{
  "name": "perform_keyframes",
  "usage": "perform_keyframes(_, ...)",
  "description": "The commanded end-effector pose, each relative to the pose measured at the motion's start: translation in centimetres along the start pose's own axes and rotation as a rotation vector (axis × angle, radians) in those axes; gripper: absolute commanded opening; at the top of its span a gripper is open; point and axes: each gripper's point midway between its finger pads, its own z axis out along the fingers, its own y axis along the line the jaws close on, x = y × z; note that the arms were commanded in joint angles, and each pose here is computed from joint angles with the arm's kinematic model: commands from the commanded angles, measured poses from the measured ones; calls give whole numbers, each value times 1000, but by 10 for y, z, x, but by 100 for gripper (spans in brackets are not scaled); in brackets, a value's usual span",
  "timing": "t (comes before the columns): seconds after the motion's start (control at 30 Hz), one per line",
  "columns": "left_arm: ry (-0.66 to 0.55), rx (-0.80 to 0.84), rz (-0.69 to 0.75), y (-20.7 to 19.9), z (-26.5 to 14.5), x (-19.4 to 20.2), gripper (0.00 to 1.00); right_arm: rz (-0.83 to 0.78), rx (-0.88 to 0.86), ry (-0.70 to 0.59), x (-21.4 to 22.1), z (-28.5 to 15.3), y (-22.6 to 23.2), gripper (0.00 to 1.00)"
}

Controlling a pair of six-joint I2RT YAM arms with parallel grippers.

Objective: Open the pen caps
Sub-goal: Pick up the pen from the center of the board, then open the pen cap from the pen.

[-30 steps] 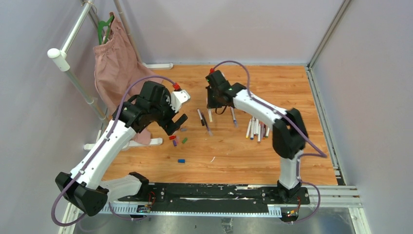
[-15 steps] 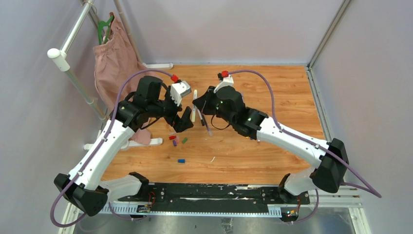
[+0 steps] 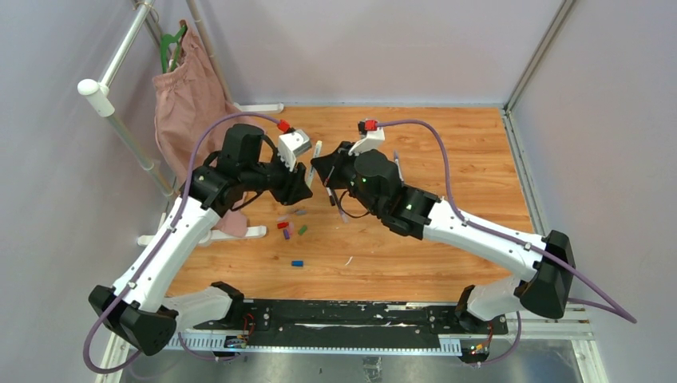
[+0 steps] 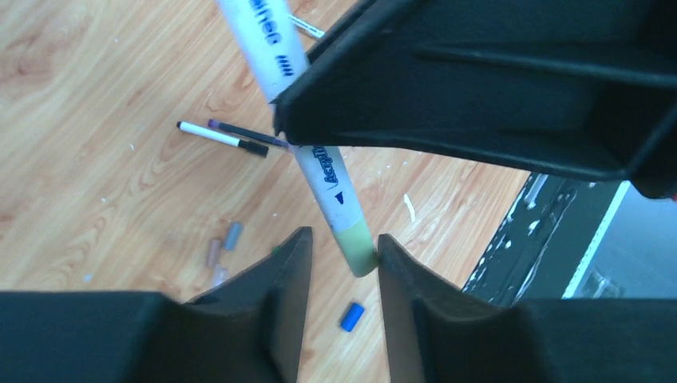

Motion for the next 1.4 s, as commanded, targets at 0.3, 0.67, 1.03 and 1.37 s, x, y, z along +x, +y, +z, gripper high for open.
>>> perform_keyframes(0.3, 45, -185, 181, 41, -4, 19, 0, 1, 37, 36, -12, -16, -15, 41)
perform_keyframes(0.67, 224, -102, 679, 31, -19, 88, 0, 87, -249, 726, 29, -36, -29, 60)
perform_keyframes(1.03, 345, -39, 868, 25, -15, 113, 0, 232, -449, 1152, 124, -45, -3, 56)
perform_keyframes(1.37, 375, 6, 943, 22, -12, 122, 0, 310, -514, 1301, 166, -41, 10, 35)
